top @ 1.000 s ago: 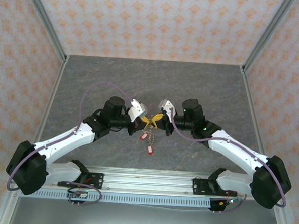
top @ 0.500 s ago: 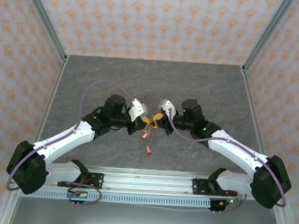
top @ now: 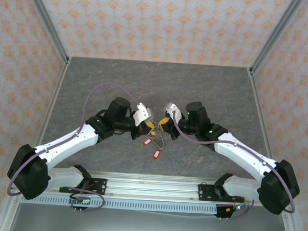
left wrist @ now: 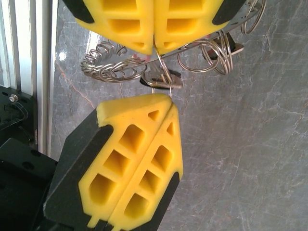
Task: Put the keys on the keyring
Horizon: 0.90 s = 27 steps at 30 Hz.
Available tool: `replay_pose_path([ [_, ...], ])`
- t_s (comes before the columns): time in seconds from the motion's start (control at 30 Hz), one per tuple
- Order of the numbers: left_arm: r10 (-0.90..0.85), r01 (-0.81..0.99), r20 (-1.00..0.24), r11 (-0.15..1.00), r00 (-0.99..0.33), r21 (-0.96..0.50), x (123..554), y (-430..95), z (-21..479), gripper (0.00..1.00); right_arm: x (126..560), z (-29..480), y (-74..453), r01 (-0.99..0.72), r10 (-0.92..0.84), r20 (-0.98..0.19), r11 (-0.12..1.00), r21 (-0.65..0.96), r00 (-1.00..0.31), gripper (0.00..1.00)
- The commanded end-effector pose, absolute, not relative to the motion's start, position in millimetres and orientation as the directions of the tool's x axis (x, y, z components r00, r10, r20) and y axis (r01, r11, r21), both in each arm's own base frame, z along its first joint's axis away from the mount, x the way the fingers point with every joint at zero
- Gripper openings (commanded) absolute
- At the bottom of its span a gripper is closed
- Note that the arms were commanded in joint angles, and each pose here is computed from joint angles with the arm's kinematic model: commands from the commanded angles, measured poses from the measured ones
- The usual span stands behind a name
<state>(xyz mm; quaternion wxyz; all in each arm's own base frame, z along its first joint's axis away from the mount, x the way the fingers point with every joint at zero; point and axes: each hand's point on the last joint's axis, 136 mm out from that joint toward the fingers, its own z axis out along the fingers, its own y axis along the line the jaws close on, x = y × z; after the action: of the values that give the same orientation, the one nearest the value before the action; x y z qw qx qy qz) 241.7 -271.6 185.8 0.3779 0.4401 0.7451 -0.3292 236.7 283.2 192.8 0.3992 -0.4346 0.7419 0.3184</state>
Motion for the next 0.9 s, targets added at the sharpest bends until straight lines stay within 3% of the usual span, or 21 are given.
replay_pose_path([
  [0.0,0.365,0.928,-0.891,0.344,-0.270,-0.141,241.2,-282.6,204.0,0.00,238.6,187.0,284.1,-0.895,-0.416,-0.848,0.424,0.140,-0.330,0.01],
  [0.13,0.366,0.926,-0.890,0.349,-0.274,-0.141,243.1,-282.9,201.1,0.00,238.8,188.4,283.8,-0.893,-0.408,-0.851,0.427,0.143,-0.331,0.18],
  [0.2,0.367,0.925,-0.888,0.352,-0.275,-0.141,244.1,-283.1,199.5,0.00,238.9,187.8,280.6,-0.892,-0.422,-0.848,0.436,0.122,-0.322,0.22],
  [0.37,0.377,0.924,-0.886,0.361,-0.271,-0.129,244.5,-280.8,195.6,0.00,234.9,193.5,269.1,-0.898,-0.454,-0.849,0.436,0.052,-0.269,0.23],
  [0.53,0.400,0.941,-0.889,0.326,-0.222,-0.088,237.6,-278.7,195.4,0.00,226.3,203.7,265.3,-0.935,-0.463,-0.867,0.354,0.011,-0.185,0.22],
  [0.67,0.420,0.966,-0.894,0.252,-0.159,-0.053,225.3,-278.8,196.1,0.00,204.7,205.8,269.1,-0.985,-0.478,-0.877,0.166,-0.048,-0.038,0.19],
  [0.87,0.420,0.978,-0.894,0.192,-0.156,-0.080,214.3,-281.8,195.8,0.00,191.3,212.3,277.6,-0.997,-0.453,-0.890,0.029,-0.070,0.050,0.19],
])
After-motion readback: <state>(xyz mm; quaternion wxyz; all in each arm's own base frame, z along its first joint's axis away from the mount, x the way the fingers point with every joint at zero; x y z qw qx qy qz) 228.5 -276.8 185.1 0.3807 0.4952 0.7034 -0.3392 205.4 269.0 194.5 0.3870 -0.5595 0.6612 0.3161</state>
